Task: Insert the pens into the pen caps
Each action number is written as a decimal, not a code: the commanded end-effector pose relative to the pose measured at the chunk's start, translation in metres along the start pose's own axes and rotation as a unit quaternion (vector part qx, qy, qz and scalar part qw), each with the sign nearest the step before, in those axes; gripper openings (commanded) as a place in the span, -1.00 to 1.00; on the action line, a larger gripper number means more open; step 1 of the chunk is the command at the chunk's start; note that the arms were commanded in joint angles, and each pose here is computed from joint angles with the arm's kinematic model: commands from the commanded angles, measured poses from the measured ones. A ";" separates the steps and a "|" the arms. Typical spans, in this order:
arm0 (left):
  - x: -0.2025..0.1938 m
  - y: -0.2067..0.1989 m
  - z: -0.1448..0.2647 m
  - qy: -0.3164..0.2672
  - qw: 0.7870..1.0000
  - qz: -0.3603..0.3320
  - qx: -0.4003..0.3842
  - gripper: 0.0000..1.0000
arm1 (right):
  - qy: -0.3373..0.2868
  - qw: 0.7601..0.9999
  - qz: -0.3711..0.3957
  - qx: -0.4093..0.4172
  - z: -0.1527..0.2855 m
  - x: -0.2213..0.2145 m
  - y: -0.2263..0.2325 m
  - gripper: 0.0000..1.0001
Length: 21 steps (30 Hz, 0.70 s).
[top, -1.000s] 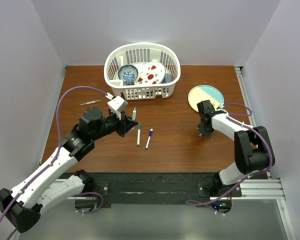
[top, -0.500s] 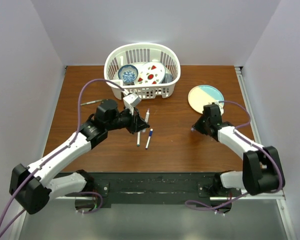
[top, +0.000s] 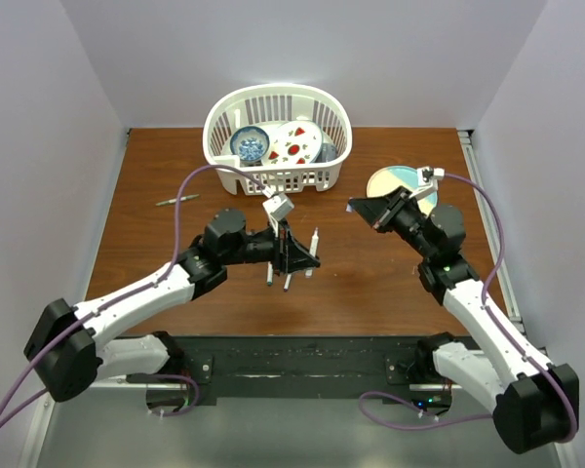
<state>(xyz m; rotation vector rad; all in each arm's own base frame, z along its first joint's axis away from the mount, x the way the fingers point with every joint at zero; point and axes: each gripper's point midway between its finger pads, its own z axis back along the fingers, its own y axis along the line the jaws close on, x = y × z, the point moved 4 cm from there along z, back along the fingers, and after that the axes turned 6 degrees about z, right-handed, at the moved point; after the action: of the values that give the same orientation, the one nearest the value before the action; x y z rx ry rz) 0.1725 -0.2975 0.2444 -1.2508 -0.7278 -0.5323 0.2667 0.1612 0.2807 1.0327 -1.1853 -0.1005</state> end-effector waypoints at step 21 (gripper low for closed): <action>0.015 -0.023 -0.029 -0.014 0.994 0.006 -0.111 -1.00 | -0.003 0.984 -0.019 0.175 0.018 -0.012 0.070 -1.00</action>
<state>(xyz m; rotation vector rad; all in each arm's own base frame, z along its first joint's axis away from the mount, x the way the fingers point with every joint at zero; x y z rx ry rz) 0.1714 -0.3258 0.2431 -1.4102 -0.6429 -0.5531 0.2241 0.1947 0.3113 1.3147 -1.1851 0.0380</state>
